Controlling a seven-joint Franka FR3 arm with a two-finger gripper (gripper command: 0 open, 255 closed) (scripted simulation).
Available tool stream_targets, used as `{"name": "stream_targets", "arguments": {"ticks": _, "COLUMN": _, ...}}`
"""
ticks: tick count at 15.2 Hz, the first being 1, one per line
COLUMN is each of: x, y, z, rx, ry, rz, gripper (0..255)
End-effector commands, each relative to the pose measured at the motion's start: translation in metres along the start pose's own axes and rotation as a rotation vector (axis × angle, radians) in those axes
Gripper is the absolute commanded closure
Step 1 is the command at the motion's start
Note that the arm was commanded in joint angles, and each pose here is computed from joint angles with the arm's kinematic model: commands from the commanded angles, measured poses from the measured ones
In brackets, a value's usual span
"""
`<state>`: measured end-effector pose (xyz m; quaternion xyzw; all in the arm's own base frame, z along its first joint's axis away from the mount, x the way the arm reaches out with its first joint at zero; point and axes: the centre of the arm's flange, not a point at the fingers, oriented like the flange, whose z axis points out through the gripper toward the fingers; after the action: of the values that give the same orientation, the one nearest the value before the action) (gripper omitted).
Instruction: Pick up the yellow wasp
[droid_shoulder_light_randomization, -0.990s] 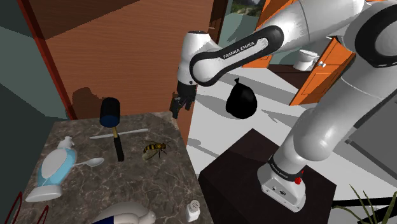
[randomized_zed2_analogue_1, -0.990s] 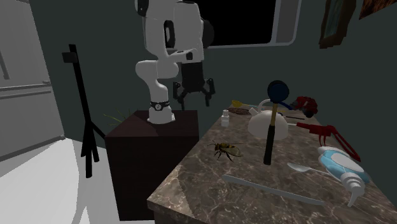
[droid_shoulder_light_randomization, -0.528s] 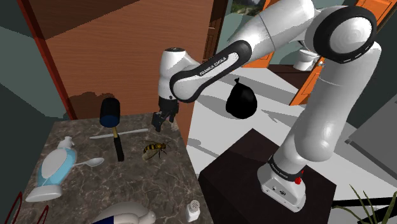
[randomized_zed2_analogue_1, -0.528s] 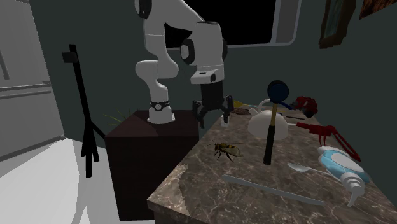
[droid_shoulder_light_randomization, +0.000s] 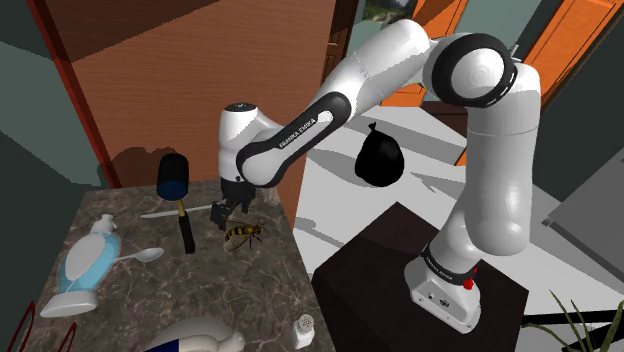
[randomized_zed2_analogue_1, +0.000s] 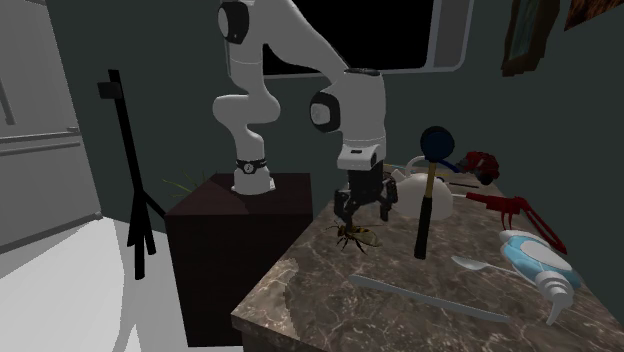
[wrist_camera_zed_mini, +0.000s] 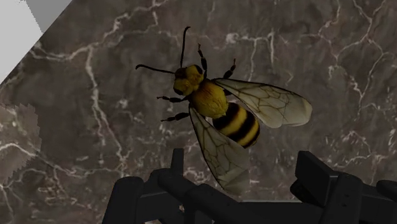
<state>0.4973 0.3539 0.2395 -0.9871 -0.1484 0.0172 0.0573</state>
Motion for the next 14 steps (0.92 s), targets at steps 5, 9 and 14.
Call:
{"name": "stream_targets", "arguments": {"ticks": 5, "x": 0.003, "y": 0.002, "z": 0.033, "rx": 0.001, "ry": -0.001, "rz": -0.001, "gripper": 0}}
{"name": "stream_targets", "arguments": {"ticks": 9, "x": 0.004, "y": 0.003, "z": 0.041, "rx": 0.001, "ry": -0.001, "rz": -0.001, "gripper": 255}}
{"name": "stream_targets", "arguments": {"ticks": 14, "x": 0.004, "y": 0.004, "z": 0.041, "rx": 0.001, "ry": -0.001, "rz": -0.001, "gripper": 255}}
